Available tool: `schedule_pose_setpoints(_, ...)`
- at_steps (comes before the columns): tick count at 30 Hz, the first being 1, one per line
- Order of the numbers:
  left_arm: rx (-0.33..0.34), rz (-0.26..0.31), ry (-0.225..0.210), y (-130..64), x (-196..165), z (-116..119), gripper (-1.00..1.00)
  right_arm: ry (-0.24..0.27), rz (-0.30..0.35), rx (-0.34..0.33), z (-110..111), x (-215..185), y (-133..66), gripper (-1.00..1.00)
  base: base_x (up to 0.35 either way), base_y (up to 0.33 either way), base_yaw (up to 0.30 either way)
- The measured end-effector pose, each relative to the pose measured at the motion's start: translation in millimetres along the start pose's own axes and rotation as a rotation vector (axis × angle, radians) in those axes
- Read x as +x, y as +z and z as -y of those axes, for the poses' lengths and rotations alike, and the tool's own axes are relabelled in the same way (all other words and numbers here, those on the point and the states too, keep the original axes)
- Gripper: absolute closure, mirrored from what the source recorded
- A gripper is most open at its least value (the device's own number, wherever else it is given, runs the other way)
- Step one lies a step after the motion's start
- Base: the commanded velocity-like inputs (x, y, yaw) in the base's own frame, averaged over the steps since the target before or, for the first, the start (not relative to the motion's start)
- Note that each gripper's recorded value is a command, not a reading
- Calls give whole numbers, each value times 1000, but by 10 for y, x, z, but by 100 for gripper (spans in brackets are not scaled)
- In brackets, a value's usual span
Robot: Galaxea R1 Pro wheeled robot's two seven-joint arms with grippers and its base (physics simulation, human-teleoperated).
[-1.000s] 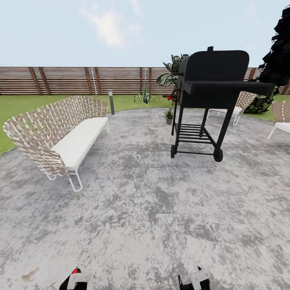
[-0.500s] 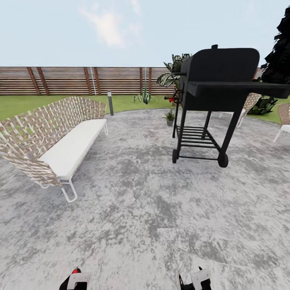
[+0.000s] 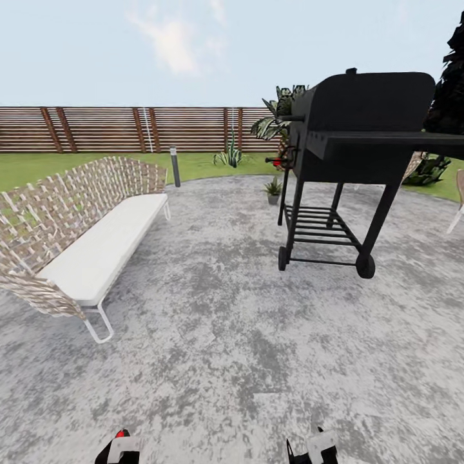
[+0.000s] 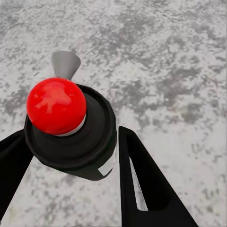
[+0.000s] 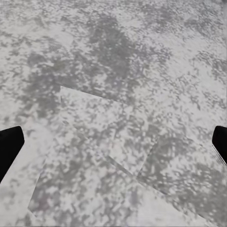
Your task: Pick up the pesticide atomizer in the garden and spray insectifuge to fully cover both potted plants in the garden.
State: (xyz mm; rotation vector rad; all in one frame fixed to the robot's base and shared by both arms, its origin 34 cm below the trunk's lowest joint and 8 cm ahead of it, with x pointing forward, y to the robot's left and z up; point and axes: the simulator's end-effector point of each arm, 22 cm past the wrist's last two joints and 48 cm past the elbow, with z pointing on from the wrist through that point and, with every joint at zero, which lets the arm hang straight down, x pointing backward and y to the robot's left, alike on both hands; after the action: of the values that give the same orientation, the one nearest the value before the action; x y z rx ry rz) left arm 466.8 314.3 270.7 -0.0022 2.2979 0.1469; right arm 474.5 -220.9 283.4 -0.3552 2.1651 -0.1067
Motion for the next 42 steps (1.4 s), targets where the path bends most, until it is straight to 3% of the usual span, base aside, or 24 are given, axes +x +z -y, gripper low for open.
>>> schedule_pose_setpoints(13,0,-3,0,0,14,1,100,0,-4,-1,-6,16,-2,-100,339,18,131)
schedule_pose_setpoints(42,7,-3,2,1,14,15,100,-2,-3,-3,-9,17,-2,-100,339,66,3)
